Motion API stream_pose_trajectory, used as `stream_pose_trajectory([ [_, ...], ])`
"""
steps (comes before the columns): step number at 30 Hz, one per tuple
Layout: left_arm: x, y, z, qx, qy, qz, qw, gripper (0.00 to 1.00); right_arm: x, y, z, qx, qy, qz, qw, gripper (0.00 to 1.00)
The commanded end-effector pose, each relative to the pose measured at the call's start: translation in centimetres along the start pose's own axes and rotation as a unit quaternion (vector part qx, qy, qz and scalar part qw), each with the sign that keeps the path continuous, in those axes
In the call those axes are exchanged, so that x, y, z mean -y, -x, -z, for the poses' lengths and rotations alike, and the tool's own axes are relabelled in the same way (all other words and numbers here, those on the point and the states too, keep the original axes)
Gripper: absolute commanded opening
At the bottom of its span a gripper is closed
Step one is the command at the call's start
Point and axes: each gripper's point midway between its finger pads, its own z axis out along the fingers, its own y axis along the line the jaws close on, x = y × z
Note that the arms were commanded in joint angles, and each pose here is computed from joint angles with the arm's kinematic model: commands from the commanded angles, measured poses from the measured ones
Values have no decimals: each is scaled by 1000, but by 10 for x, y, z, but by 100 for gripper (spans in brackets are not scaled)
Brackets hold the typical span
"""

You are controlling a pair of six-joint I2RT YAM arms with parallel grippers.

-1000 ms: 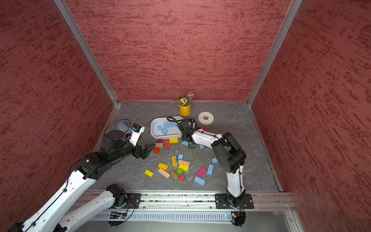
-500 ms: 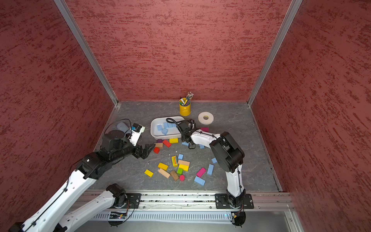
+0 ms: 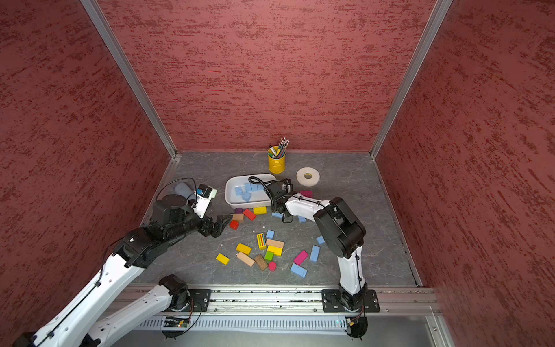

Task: Pick out the blue building blocks
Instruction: Pick up the building block from the center of the board.

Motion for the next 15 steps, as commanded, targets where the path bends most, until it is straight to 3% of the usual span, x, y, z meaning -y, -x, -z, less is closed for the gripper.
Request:
stream_pose_trajectory([
  [1, -1, 0, -1, 4, 1, -3, 1000, 100, 1, 23, 28, 37, 1, -13, 999, 23],
  [15, 0, 0, 0, 7, -1, -4, 1000, 100, -37, 82, 77, 94, 72, 1, 993, 23],
])
